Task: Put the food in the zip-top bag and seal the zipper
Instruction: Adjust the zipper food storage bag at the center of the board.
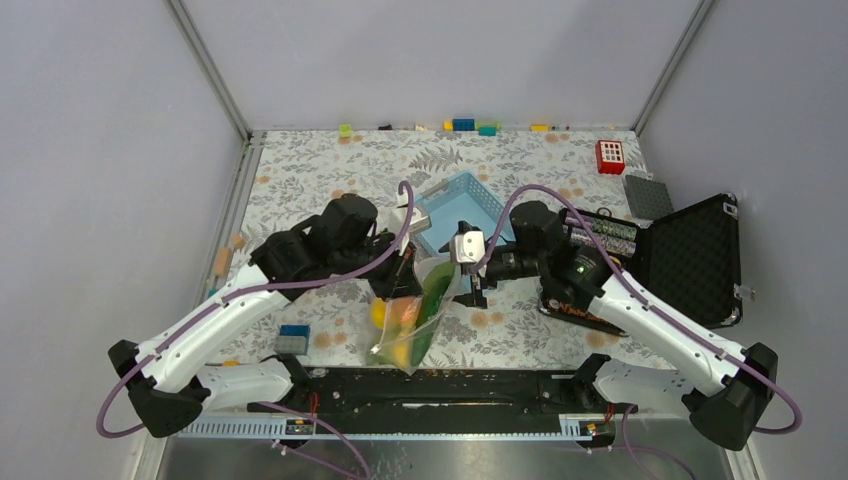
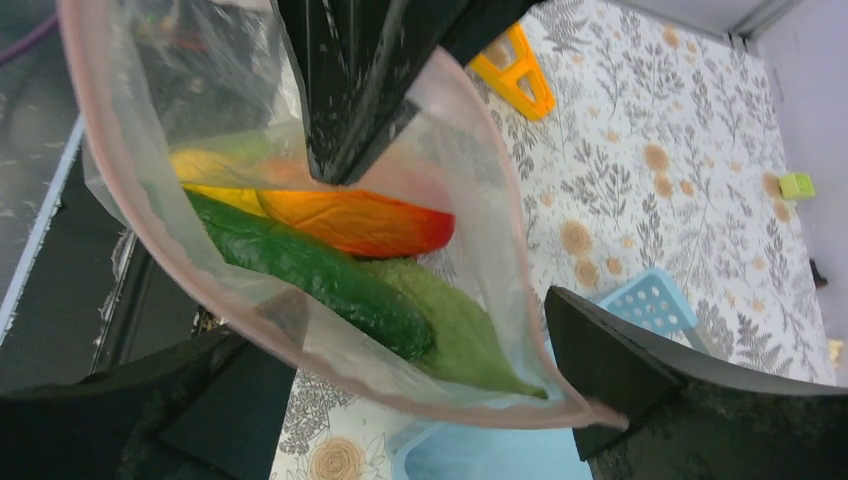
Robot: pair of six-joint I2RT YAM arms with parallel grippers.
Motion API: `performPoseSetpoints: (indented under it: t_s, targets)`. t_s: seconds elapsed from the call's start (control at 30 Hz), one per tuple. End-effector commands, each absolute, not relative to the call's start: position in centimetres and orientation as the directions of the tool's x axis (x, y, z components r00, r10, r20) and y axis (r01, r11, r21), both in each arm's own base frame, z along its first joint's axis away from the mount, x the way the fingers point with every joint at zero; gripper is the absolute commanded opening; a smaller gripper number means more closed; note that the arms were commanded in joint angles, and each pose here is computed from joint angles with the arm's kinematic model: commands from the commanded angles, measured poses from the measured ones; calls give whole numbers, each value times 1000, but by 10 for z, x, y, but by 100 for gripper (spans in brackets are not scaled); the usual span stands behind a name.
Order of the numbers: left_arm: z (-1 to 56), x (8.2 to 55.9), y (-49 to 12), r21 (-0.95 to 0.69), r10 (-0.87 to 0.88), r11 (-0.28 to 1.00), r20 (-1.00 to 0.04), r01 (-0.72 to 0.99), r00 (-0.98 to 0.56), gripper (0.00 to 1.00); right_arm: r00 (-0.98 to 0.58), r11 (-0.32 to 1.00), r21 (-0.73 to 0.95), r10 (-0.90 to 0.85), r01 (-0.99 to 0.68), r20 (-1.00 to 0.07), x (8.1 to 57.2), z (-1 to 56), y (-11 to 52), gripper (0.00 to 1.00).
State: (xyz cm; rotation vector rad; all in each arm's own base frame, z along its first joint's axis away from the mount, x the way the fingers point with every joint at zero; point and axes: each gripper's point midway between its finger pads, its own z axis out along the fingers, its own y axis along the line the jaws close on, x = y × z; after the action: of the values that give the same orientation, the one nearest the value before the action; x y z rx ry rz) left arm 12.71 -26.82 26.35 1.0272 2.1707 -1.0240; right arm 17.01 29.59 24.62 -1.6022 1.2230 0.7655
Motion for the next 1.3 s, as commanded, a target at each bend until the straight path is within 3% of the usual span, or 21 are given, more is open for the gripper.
performPoseSetpoints:
  t_s: [0.0, 0.1, 0.2, 0.37, 0.47, 0.53, 0.57, 0.6, 0.77, 0.9, 1.13, 1.27]
  targets:
    - [286, 122, -276, -384, 400, 347, -765, 855, -506, 1, 317, -122, -296, -231, -947, -920, 156, 286, 311, 92]
    - [286, 120, -277, -383, 404, 337, -766, 860, -500, 1, 285, -151, -257, -209, -955, -935, 151, 289, 316, 72]
    - [292, 116, -277, -377, 396, 322, -780, 869, -485, 2, 265, -127, -240, -246, -962, -932, 158, 283, 316, 46]
    - [297, 115, -276, -363, 379, 320, -797, 875, -470, 12, 246, -126, -221, -250, -967, -936, 157, 282, 317, 22]
    - [304, 122, -275, -348, 343, 358, -814, 866, -468, 37, 182, -64, -172, -243, -983, -953, 161, 286, 317, 14]
    - [315, 128, -273, -334, 287, 386, -842, 860, -456, 69, 114, 52, -129, -234, -990, -966, 172, 289, 314, 3]
    - [323, 129, -269, -324, 244, 398, -865, 858, -439, 95, 78, 110, -108, -245, -988, -966, 178, 284, 311, 0]
    - [331, 134, -267, -311, 193, 417, -888, 854, -418, 98, 48, 167, -92, -251, -982, -967, 183, 280, 306, 0]
    - [360, 161, -244, -279, -45, 556, -951, 783, -307, 99, -174, 487, 27, -260, -873, -950, 216, 267, 277, 0]
    - [359, 166, -239, -216, -66, 566, -974, 795, -218, 99, -338, 636, 124, -226, -762, -914, 230, 263, 253, 0]
    - [315, 176, -245, -121, 18, 569, -987, 814, -159, 99, -437, 723, 175, -191, -668, -879, 236, 267, 225, 0]
    - [306, 171, -245, -123, -31, 523, -992, 844, -125, 99, -441, 731, 181, -179, -658, -880, 236, 268, 219, 0]
